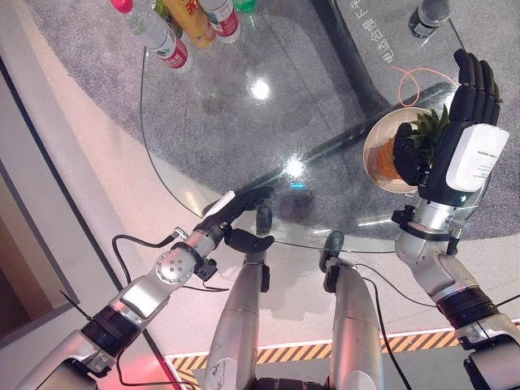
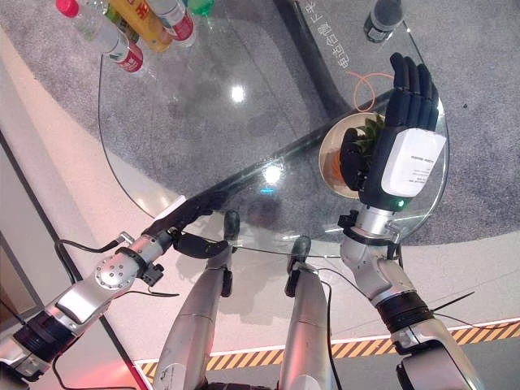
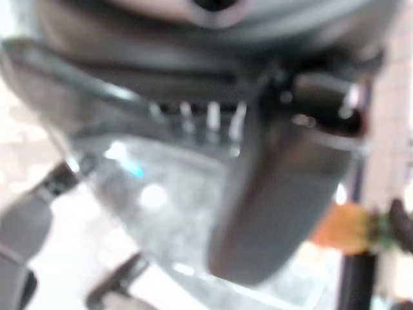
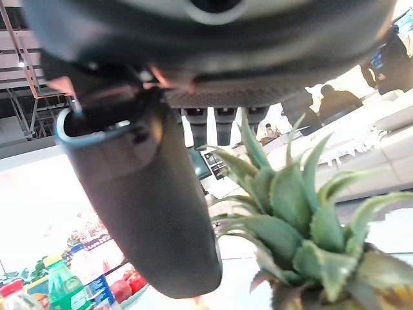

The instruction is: Pick up the fruit to the plate

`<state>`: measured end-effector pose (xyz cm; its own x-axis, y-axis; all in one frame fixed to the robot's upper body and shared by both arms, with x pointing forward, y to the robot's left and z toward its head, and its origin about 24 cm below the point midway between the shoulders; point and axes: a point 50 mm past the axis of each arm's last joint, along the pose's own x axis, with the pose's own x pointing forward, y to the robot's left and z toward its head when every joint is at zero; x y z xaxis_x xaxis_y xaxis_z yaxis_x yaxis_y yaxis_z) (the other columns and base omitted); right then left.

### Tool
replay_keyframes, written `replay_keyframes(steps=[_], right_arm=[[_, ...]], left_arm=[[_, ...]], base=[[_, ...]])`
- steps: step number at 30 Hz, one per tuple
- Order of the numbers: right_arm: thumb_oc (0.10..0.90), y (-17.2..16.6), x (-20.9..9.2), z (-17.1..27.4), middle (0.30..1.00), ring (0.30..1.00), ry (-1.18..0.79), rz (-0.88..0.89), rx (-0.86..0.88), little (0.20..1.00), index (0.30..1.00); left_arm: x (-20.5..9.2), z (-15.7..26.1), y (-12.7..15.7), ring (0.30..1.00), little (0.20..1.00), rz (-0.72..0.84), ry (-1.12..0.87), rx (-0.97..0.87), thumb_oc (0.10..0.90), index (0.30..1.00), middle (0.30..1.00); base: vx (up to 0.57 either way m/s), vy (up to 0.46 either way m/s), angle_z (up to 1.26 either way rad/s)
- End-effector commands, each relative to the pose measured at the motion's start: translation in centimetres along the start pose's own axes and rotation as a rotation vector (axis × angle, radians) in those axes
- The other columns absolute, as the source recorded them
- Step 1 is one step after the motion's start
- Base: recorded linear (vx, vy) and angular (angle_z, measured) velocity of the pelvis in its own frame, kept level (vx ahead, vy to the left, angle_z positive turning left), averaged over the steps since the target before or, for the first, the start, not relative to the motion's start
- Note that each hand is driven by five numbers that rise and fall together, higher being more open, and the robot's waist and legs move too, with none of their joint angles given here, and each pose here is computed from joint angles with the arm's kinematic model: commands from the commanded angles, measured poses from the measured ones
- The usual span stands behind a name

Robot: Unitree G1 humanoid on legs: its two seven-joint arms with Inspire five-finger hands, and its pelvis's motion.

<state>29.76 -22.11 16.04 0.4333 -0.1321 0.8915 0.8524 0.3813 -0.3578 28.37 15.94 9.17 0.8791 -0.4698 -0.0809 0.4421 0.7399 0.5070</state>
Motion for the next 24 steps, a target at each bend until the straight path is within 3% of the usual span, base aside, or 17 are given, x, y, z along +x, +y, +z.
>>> replay_keyframes(steps=[1,13,24], right_arm=[[0.800,-1.7,2.3,2.5,0.900,0.900,-0.201,-0.055,0.082,0.900,0.900],[0.800,0.3,-1.2,5.5,0.900,0.900,-0.271,0.312,0.303,0.900,0.900],[0.800,0.5,-2.9,5.9,0.900,0.900,-0.289,0.422,0.328,0.900,0.900]], left_arm=[[-0.9,3.1,0.8,0.900,0.900,0.011,-0.174,0.013,0.800,0.900,0.900],[-1.4,1.9,0.5,0.900,0.900,0.031,-0.139,-0.035,0.800,0.900,0.900],[-2.0,0.4,-0.1,0.900,0.900,0.010,-0.072,-0.096,0.800,0.900,0.900]], base=[[0.00,0.000,0.00],[0.00,-0.003,0.00],[0.01,-0.035,0.01]])
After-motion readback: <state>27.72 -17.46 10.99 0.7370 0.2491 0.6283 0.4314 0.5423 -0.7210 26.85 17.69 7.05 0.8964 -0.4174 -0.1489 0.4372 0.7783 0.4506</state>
